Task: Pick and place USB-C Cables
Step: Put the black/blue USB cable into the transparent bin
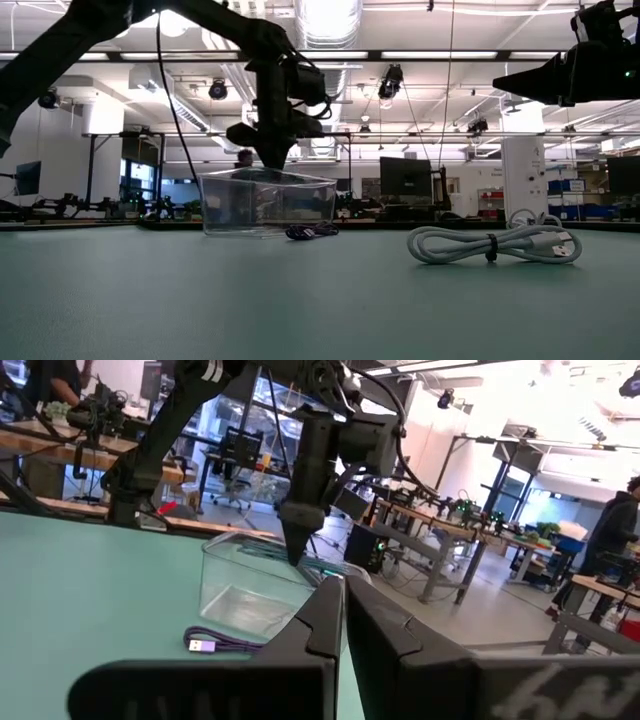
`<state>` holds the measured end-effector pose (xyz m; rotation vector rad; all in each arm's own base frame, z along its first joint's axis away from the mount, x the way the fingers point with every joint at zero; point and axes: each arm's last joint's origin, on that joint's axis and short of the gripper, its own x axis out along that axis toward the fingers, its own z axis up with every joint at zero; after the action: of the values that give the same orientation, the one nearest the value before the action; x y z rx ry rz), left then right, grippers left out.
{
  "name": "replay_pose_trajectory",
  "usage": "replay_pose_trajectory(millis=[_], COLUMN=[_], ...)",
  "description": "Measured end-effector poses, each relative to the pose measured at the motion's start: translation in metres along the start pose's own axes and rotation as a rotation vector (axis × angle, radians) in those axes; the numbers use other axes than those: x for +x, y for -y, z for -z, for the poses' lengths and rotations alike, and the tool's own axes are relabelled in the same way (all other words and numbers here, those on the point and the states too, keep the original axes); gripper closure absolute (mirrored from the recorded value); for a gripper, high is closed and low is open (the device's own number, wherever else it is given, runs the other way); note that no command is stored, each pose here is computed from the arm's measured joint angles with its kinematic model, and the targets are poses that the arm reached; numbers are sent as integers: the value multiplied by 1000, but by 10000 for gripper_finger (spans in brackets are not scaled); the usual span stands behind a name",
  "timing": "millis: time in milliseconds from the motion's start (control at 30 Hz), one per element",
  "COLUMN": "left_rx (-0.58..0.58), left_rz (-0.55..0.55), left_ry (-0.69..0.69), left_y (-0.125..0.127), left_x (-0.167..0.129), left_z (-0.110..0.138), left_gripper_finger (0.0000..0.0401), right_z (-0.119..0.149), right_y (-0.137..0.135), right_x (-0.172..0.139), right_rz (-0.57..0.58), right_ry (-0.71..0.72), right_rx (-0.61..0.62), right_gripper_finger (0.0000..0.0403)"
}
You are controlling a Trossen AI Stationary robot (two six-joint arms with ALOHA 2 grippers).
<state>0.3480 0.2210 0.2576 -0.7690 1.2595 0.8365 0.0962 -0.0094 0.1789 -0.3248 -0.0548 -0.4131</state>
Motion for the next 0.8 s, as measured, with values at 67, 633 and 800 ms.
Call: replay_pose_trajectory(millis=[67, 633, 800], left_rx=[5, 10, 9], left_rz=[-5, -15, -9], left_ry=[-10, -26, -16], left_y=[-1, -3, -2], left_x=[5, 34, 36], left_z=[1, 7, 7], left_gripper_finger=[389, 388, 388], right_z=[0, 0, 0], right_y=[0, 0, 0], right_x=[0, 0, 0], right_rz=[0, 0, 0], right_ry=[0, -1, -1], right_rx=[0, -1, -1], right_gripper_finger=[394, 394, 394])
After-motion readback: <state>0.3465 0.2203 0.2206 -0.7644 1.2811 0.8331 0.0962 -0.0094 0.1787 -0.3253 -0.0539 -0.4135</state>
